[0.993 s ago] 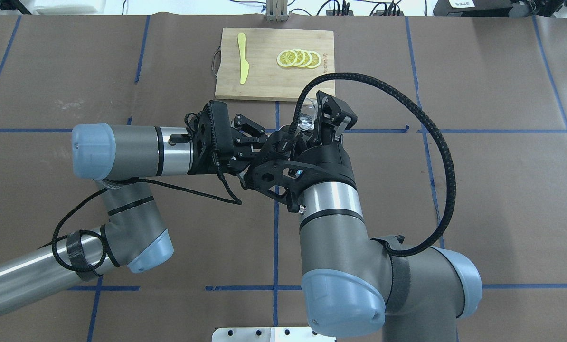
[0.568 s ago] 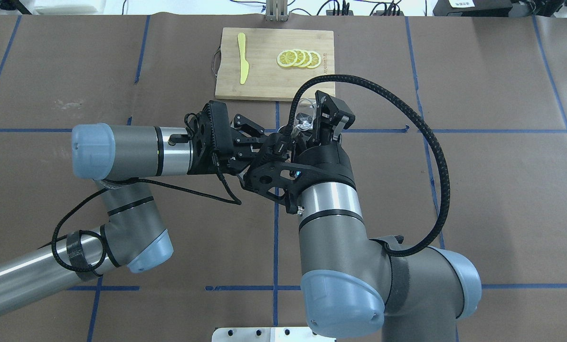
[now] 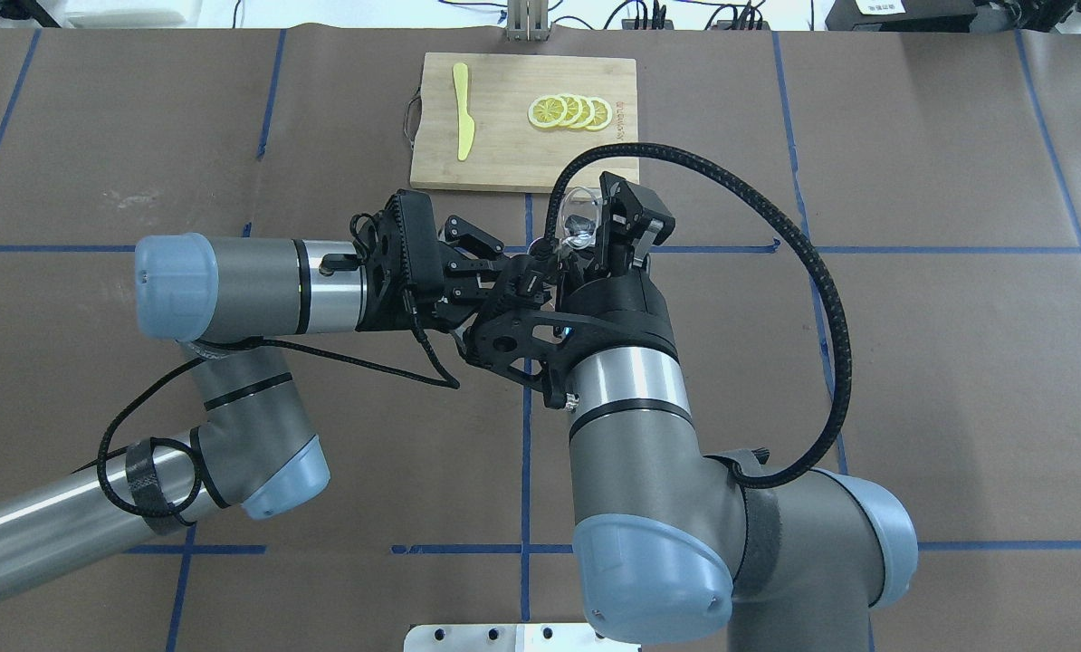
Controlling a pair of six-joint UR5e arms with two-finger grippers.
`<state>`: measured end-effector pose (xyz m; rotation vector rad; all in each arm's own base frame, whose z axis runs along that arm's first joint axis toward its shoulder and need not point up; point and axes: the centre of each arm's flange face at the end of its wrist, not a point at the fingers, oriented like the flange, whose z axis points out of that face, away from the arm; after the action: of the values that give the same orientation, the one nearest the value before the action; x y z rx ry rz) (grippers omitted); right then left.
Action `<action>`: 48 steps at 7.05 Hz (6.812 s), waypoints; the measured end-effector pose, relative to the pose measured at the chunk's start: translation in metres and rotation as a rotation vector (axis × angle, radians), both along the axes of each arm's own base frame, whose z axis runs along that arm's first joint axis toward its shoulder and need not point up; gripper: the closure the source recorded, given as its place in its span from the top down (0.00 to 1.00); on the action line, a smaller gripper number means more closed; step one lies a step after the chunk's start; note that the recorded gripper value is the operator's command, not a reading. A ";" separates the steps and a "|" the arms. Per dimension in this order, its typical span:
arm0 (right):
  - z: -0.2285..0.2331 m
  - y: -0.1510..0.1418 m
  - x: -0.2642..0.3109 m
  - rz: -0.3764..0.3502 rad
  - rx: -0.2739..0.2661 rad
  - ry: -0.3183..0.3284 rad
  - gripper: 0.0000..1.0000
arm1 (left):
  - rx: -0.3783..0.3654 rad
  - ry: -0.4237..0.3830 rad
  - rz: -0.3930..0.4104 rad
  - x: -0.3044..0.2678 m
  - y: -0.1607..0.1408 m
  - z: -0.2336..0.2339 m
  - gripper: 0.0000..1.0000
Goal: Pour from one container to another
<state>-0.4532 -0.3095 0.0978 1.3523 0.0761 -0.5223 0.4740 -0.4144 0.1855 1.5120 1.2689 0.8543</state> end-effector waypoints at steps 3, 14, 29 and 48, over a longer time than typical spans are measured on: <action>0.000 0.000 0.001 -0.007 0.016 0.052 0.00 | 0.000 0.000 -0.001 0.000 0.000 0.000 0.00; -0.019 0.004 0.007 -0.004 -0.027 -0.227 0.00 | -0.001 0.001 -0.001 -0.001 -0.001 0.000 0.00; 0.234 0.002 0.050 0.174 -0.318 -0.886 0.00 | 0.001 0.004 -0.007 -0.004 -0.003 -0.002 0.00; 0.441 0.017 0.049 0.246 -0.307 -1.035 0.34 | -0.001 0.002 -0.006 -0.004 -0.002 -0.001 0.00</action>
<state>-0.4046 -0.2923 0.5390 1.1494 -0.6514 0.3970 0.4702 -0.4168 0.1846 1.5152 1.2661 0.8481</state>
